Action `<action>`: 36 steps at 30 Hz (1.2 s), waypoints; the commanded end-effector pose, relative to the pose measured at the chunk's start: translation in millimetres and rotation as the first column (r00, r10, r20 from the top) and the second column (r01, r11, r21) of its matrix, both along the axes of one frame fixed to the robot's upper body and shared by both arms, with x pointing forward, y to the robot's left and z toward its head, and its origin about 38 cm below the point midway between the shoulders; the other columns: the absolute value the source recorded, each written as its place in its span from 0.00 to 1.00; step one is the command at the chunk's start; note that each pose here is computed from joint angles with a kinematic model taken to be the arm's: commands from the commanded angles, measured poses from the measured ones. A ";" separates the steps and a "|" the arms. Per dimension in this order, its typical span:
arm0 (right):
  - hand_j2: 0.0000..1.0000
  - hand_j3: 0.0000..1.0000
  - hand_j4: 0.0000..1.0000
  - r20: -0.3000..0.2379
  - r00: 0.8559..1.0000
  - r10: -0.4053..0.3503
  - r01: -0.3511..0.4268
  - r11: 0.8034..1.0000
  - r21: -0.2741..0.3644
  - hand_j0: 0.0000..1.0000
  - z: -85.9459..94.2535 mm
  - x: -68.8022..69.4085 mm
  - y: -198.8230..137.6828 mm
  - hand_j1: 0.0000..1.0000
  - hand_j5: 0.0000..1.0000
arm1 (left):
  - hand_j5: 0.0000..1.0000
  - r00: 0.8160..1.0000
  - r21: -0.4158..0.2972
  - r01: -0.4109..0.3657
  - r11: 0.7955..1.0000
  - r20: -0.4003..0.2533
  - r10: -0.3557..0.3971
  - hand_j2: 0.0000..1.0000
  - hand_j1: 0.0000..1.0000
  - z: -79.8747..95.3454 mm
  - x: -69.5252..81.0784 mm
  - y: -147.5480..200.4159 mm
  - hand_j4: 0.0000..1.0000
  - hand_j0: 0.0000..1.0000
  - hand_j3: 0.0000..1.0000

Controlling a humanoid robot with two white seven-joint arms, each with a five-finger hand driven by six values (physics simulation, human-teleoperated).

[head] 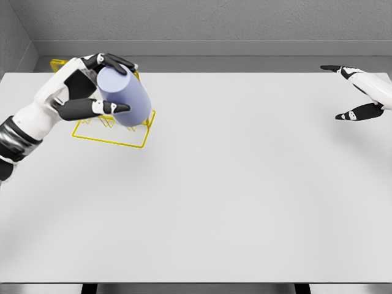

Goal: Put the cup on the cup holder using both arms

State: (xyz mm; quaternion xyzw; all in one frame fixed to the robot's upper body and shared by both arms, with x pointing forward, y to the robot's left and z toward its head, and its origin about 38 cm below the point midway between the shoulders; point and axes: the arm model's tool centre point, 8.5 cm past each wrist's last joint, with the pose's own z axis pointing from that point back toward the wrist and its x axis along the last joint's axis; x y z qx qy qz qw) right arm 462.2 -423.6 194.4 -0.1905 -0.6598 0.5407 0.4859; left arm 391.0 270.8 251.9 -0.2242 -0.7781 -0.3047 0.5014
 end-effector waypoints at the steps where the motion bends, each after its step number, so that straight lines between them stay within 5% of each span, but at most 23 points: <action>1: 1.00 1.00 1.00 0.002 1.000 -0.003 0.003 1.000 0.006 1.00 1.0 0.1 -0.7 1.00 1.00 | 0.48 1.000 0.002 -0.009 1.000 -0.002 0.009 0.48 0.48 0.7 0.9 3.4 0.48 0.48 0.48; 36: 1.00 1.00 1.00 0.010 1.000 -0.005 0.005 1.000 0.008 1.00 5.1 1.3 -1.6 1.00 1.00 | 0.48 0.986 0.053 -0.161 0.985 -0.040 0.163 0.48 0.48 -4.5 23.3 53.9 0.48 0.48 0.48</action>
